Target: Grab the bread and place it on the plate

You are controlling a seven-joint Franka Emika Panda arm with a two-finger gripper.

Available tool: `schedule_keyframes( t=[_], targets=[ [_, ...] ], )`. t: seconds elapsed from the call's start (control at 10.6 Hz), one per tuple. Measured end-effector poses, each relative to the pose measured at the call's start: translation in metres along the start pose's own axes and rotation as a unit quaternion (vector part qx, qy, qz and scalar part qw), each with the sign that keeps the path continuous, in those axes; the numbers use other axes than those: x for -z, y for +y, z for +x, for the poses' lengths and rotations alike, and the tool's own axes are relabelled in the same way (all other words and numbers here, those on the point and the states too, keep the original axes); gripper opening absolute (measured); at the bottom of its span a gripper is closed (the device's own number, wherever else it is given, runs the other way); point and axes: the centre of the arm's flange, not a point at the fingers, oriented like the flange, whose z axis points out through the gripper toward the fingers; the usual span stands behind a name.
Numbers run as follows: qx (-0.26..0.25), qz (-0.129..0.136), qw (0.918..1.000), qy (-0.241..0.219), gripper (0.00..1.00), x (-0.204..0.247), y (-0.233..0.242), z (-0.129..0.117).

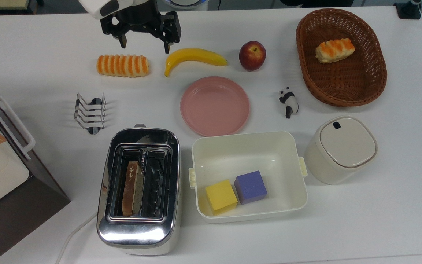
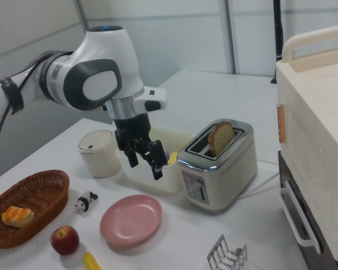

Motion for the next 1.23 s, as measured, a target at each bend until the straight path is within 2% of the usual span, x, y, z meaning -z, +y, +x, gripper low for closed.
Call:
schedule_keyframes(
  t=[1.23],
  targets=[
    [0.007,-0.001,0.9999,-0.012,1.00,-0.0081,-0.0005,-0.0004]
  ],
)
